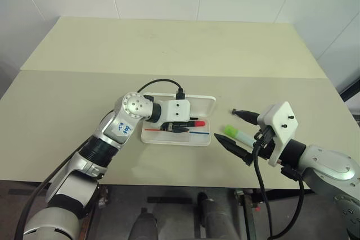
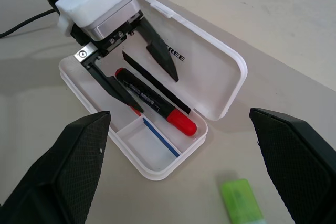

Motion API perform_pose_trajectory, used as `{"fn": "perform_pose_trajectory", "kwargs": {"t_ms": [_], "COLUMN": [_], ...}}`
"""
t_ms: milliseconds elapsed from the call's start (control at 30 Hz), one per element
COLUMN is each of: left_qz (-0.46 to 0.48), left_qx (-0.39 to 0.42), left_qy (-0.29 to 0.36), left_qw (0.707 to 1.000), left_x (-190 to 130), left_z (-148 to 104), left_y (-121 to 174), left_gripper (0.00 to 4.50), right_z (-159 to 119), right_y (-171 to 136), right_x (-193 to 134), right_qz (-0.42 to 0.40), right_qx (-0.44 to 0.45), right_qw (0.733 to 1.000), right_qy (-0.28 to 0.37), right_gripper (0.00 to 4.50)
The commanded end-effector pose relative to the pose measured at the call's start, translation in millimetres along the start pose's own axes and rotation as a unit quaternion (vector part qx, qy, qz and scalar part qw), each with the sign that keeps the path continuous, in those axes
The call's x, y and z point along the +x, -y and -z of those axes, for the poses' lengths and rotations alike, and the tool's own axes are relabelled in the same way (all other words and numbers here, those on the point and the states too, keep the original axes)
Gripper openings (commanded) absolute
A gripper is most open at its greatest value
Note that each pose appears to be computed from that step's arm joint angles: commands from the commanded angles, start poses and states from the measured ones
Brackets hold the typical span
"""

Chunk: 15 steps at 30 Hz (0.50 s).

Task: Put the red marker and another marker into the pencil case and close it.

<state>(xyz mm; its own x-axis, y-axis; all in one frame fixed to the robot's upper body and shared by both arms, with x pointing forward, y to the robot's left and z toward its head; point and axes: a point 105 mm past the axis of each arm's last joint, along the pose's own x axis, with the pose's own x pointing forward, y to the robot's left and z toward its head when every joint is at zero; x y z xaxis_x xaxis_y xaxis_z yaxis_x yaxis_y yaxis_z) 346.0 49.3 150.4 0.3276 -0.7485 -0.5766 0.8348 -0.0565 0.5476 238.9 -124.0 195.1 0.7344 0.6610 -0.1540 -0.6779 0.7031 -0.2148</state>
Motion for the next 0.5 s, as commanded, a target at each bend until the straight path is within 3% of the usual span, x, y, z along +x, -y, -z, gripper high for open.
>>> {"fn": "perform_pose_trajectory", "kwargs": {"t_ms": [33,67,500], "left_qz": [-0.024,-0.024,0.041], "left_qx": [0.004,0.001,-0.037], "left_qy": [0.031,0.037,0.071], "left_qw": [0.999,0.999,0.996], "left_x": [-9.2,-10.2,-20.7], "left_z": [-18.6,-20.8,-42.8], "left_y": [-8.6,-8.0,19.6], "left_gripper": [4.32,4.47,4.47], "right_z": [-8.7,-8.6,-8.9], "right_y": [-1.3,-1.2,-0.2], "right_x": [-3.6,-3.6,-4.1], "right_qz": [0.002,0.002,0.000], "right_qx": [-0.020,-0.020,-0.023], "right_qw": [1.000,1.000,1.000], "right_qy": [0.016,0.016,0.014], "right_gripper": [4.50,4.50,4.50]}}
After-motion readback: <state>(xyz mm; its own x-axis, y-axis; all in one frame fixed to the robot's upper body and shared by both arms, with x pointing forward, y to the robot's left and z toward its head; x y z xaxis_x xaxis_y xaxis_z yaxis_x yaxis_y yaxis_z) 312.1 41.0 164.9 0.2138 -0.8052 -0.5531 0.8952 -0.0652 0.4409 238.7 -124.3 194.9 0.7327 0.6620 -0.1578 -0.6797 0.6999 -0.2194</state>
